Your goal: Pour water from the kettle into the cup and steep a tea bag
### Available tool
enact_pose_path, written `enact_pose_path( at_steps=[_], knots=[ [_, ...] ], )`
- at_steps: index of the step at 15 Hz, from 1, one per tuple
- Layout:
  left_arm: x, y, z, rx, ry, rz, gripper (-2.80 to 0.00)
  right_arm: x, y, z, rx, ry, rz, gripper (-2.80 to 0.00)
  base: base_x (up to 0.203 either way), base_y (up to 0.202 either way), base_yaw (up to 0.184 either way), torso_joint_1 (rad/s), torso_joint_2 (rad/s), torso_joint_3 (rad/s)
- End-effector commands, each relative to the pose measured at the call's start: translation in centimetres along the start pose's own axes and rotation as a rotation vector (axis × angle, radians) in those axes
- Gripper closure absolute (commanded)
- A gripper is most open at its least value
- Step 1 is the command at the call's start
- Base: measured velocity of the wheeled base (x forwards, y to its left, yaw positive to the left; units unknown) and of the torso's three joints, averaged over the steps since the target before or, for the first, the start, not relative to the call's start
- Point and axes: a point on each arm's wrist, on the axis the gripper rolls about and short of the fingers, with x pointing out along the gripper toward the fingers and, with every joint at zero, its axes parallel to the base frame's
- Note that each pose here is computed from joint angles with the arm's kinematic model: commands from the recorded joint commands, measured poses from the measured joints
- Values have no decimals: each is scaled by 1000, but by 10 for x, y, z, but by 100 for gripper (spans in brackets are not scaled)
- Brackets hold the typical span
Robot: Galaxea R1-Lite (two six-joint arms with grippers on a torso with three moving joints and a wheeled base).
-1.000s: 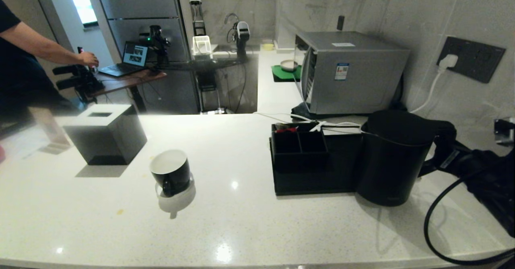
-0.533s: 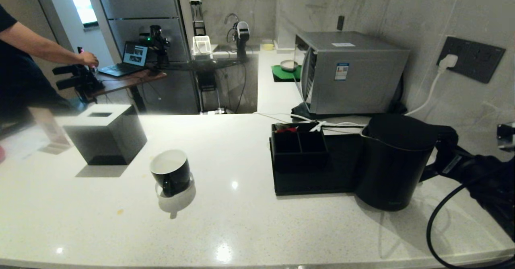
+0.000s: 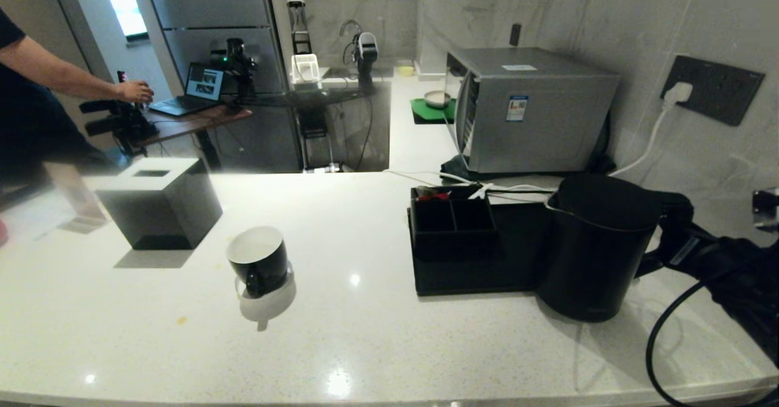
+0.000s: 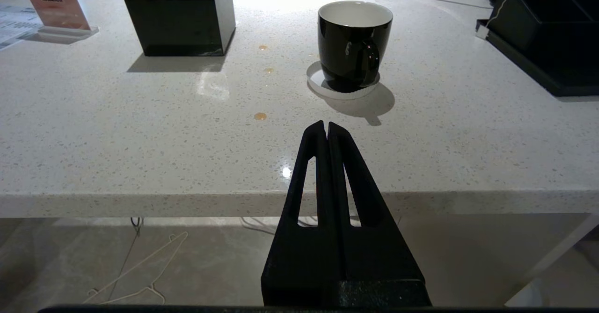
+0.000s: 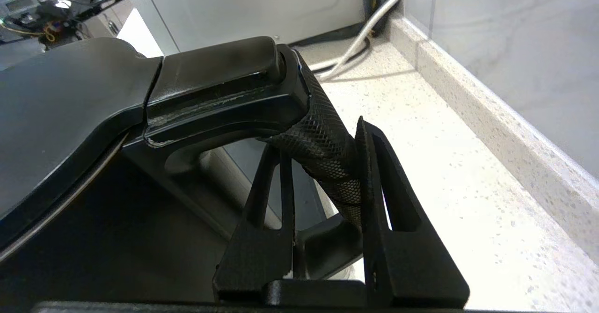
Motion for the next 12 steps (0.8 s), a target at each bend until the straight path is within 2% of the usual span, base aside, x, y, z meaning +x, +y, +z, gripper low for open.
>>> enact_pose_path(
  at_steps=[1, 12],
  knots=[
    [0, 0, 0, 0, -1, 0, 0, -2, -1, -2, 0, 3, -2, 0, 0, 0, 0, 0, 0, 0],
    [0, 0, 0, 3, 1, -1, 0, -3, -2, -3, 11, 8, -6, 0, -8, 0, 0, 1, 0, 0]
  ],
)
